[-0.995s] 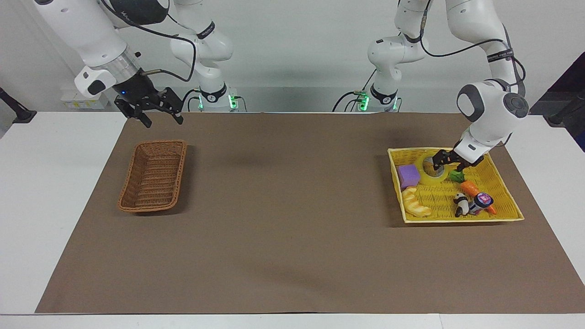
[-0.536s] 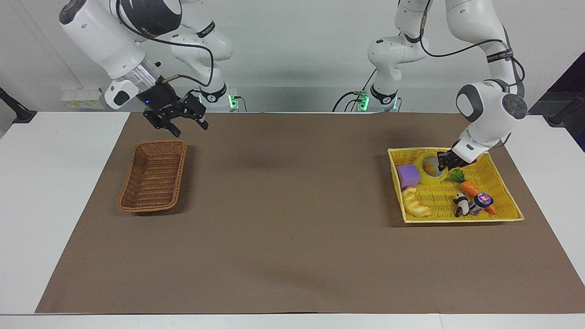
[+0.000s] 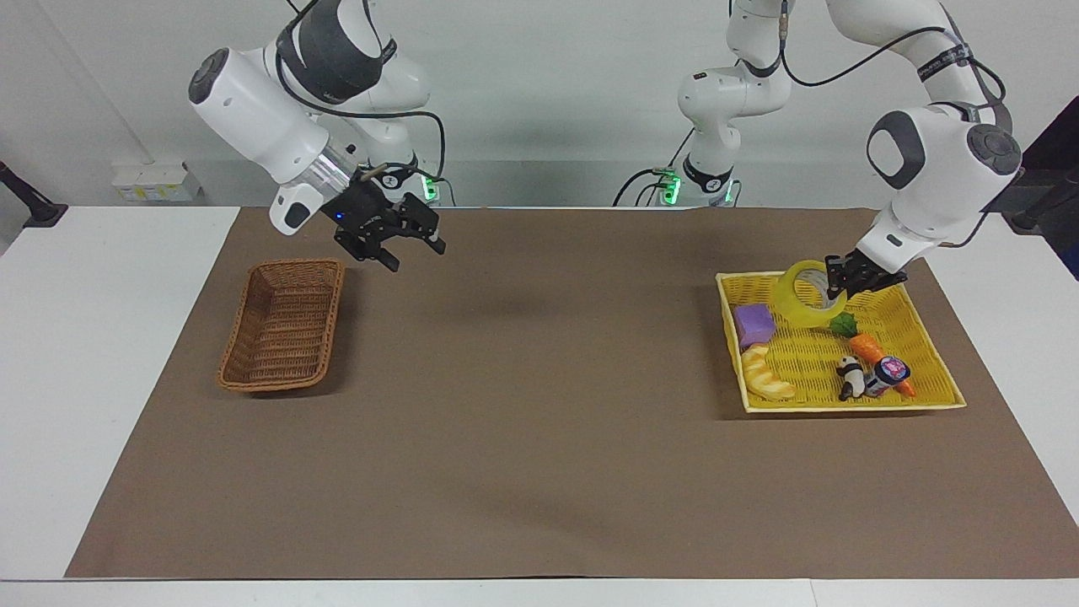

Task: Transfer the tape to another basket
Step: 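Lift the tape with the left gripper while the right gripper approaches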

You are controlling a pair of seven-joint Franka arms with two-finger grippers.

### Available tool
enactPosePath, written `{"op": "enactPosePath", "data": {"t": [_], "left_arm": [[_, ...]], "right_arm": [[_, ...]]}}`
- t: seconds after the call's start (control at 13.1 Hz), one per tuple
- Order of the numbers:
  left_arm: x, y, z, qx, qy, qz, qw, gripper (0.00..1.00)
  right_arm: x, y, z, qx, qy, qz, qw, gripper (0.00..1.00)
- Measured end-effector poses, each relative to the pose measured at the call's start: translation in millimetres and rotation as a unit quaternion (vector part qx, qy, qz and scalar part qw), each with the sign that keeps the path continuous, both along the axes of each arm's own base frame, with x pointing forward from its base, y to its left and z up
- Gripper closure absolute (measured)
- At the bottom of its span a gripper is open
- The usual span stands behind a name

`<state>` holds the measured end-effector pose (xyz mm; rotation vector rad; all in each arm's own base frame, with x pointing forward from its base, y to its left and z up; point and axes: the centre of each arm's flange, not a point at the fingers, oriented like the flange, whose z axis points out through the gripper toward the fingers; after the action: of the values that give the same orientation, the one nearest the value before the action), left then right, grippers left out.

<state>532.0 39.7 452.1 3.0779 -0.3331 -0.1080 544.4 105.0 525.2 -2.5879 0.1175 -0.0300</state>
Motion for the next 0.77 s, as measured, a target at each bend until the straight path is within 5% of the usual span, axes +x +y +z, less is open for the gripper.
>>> {"op": "enactPosePath", "data": {"t": [0.77], "left_arm": [[-14,-196,0,-0.114,-0.010,0.068,0.991,0.79]], "right_arm": [[-14.6,75,-41,0.129,-0.028,-0.071,0.989,0.00]]}}
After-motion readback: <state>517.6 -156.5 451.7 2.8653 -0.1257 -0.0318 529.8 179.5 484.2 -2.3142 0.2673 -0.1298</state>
